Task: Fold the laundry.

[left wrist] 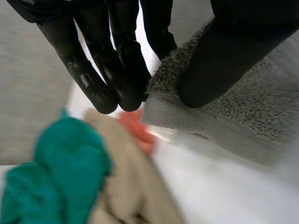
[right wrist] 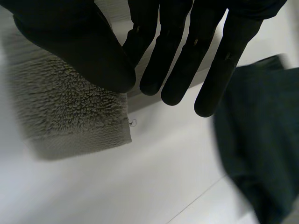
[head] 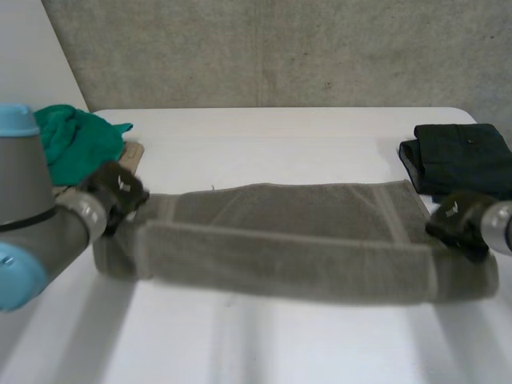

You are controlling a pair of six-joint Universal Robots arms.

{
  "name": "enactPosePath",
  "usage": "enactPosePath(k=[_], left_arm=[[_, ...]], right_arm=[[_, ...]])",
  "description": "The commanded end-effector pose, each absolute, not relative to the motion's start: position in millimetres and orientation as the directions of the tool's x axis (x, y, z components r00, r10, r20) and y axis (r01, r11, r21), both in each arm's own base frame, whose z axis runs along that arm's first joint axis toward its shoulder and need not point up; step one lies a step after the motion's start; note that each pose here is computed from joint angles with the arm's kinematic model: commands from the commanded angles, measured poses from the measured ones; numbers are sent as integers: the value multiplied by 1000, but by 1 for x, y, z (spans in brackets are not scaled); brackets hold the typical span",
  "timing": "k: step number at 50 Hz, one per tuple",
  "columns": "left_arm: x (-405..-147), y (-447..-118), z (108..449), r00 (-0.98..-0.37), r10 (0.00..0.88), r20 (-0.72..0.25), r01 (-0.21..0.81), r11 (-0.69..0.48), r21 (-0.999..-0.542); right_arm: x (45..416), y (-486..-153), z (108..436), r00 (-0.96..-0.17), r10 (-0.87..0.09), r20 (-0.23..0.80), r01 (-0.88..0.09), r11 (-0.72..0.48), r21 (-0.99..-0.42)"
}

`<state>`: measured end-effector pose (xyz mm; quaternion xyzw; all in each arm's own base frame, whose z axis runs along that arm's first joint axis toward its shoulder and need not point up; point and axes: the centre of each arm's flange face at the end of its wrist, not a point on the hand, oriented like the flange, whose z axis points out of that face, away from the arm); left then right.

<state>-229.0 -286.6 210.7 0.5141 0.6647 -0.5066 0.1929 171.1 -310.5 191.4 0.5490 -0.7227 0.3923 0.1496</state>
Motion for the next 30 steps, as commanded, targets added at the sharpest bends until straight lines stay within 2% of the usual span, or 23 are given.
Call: enactPosePath(k=[1,4,8,16,23,26,30], left_arm=[[-249,-335,199,-461,374,-805,859,-39,-510],[-256,-347,189,-471,362,-804,859,-19,-512],[-266,-360,180,-481,342,-807,855,-24,-519],[-289,-383,172,-514,260,-818,835,-68,-546],[-303,-379,175,-530,232,-815,827,-72,-558],[-303,-372,182,-553,217,-804,817,-49,-575],[-299,-356,194,-600,233,-766,785,-13,-619]], right_arm=[[196,-356,189,-469,-493,732,-819,-66,-569],[208,-375,184,-487,-423,764,-792,-154,-590],[222,-399,174,-495,-339,800,-777,-240,-582],[240,-441,147,-510,-246,824,-765,-307,-566],[244,-454,118,-526,-231,818,-789,-227,-571],[235,-449,128,-547,-233,804,-791,-172,-587],[221,-419,157,-628,-314,712,-736,-57,-675]])
